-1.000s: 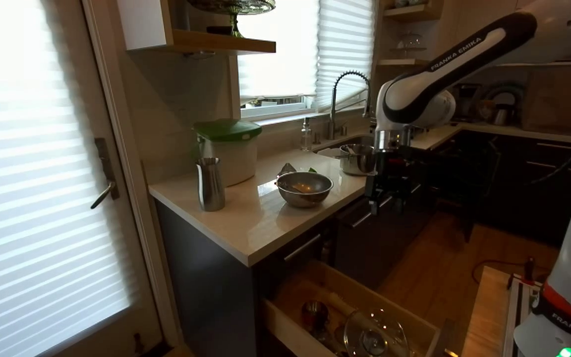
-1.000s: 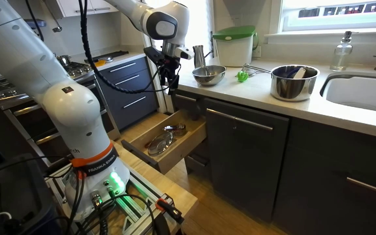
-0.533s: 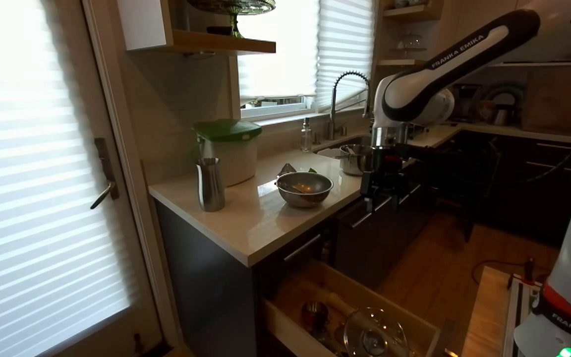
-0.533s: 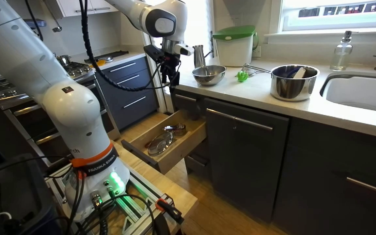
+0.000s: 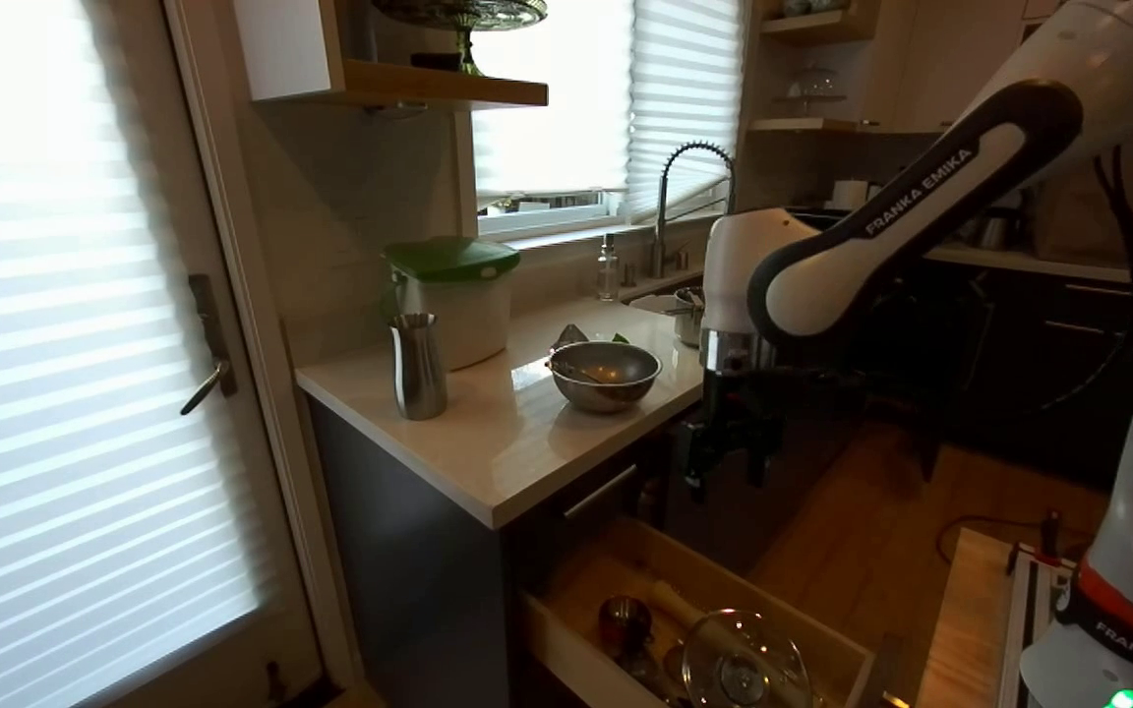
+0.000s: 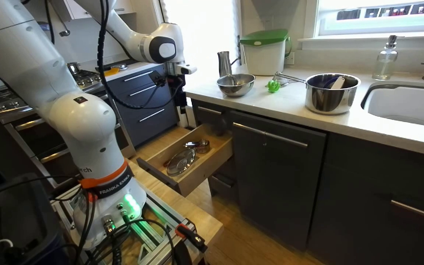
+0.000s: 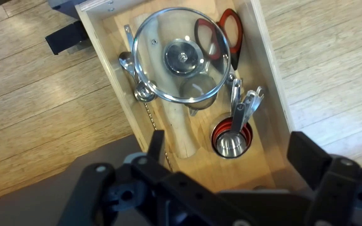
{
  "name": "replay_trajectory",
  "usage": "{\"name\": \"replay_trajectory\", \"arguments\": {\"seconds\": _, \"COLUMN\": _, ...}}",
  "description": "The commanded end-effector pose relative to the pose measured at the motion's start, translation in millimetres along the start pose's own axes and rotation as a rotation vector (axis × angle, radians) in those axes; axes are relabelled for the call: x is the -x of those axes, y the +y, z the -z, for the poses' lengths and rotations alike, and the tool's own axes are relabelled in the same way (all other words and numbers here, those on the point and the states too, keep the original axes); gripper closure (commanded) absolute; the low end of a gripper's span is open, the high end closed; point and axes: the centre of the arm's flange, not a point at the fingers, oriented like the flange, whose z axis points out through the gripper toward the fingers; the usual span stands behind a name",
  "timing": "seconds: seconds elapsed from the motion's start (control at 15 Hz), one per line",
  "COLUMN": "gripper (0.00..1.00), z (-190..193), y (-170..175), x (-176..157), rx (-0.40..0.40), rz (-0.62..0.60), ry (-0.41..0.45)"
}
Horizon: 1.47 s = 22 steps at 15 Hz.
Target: Remove the roller from the top drawer
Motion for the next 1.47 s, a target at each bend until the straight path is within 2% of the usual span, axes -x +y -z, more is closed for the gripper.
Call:
{"name": "replay_trajectory", "arguments": {"seconds": 0.0, "gripper": 0.00, "z": -57, "y": -7, "x": -14, "rx": 0.001, "rz": 0.076, "ry": -0.136}}
{"name": "replay_trajectory", "arguments": {"seconds": 0.07, "gripper": 0.00, "z": -67, "y": -5, "x": -16, "rx": -0.006, "rz": 0.121, "ry": -0.185}}
{"name": "replay_trajectory", "arguments": {"seconds": 0.13, "gripper": 0.00, "z": -39, "y": -4, "x": 2, "rx": 0.003, "rz": 0.073, "ry": -0.098}}
{"name": "replay_trajectory", "arguments": {"seconds": 0.27, "gripper": 0.00, "z": -61, "y": 0, "x": -4, "rx": 0.003, "rz": 0.106, "ry": -0.155}}
{"name": "replay_trajectory", "arguments": {"seconds": 0.4, "gripper": 0.00, "z": -68, "y": -1, "x": -10, "rx": 0.003, "rz": 0.111, "ry": -0.170}}
{"name": "replay_trajectory", "arguments": {"seconds": 0.47, "gripper": 0.00, "z": -74, "y": -8, "x": -2, "rx": 0.067, "rz": 0.029, "ry": -0.079}}
{"name": "replay_trajectory", "arguments": {"seconds": 0.73, "gripper": 0.00, "z": -123, "y": -26, "x": -8, "rx": 0.153, "rz": -0.103, "ry": 0.044}}
{"name": "replay_trajectory", "arguments": {"seconds": 0.93, "gripper": 0.00, "z": -142, "y": -31, "x": -18, "rx": 0.237, "rz": -0.193, "ry": 0.094}}
{"name": "replay_trajectory", "arguments": {"seconds": 1.13, "gripper": 0.00, "z": -142, "y": -40, "x": -28, "rx": 0.322, "rz": -0.159, "ry": 0.123}}
{"name": "replay_trajectory", "arguments": {"seconds": 1.2, "gripper": 0.00, "z": -123, "y": -10, "x": -26, "rx": 0.259, "rz": -0.156, "ry": 0.117}}
{"name": "replay_trajectory", "arguments": {"seconds": 1.4, "gripper": 0.00, "z": -127, "y": -19, "x": -25, "rx": 0.264, "rz": -0.152, "ry": 0.118}}
